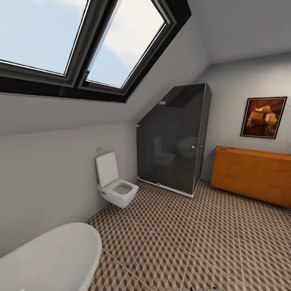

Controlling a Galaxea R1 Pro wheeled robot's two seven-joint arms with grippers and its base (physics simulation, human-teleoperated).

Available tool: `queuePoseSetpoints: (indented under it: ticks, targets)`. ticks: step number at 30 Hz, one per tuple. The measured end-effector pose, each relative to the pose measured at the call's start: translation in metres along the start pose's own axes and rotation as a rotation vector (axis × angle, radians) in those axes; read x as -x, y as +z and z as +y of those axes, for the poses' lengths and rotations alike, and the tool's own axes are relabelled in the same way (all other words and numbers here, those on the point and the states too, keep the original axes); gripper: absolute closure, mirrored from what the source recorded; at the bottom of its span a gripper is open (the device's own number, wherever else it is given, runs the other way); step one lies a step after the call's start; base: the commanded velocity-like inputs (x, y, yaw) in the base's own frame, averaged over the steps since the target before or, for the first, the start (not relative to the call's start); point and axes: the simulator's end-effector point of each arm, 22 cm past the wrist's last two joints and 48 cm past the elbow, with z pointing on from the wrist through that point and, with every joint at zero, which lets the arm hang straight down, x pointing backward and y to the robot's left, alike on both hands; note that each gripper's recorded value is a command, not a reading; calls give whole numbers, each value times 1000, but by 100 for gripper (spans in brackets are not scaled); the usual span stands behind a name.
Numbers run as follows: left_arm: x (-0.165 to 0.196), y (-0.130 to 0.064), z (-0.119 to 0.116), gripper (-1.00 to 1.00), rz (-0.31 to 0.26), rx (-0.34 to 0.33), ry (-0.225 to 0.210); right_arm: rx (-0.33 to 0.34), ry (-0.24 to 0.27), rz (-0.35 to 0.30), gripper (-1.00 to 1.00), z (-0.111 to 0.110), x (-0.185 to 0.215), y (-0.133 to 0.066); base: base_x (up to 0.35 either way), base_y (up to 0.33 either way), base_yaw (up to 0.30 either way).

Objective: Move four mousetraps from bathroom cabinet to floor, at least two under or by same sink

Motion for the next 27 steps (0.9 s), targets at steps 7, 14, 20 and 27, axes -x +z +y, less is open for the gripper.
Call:
queuePoseSetpoints:
  ticks: [7, 14, 20, 27]
  targets:
    - [0, 0, -1, -100, 0, -1, 0, 1, 0, 0, -100, 0, 0, 0, 0, 0, -272]
    - [0, 0, 0, -100, 0, -1, 0, 2, -1, 1, -100, 1, 0, 0, 0, 0, -272]
    - [0, 0, 0, -100, 0, 0, 0, 2, -1, 1, -100, 1, 0, 0, 0, 0, -272]
    - [0, 0, 0, -100, 0, 0, 0, 3, -1, 1, -100, 1, 0, 0, 0, 0, -272]
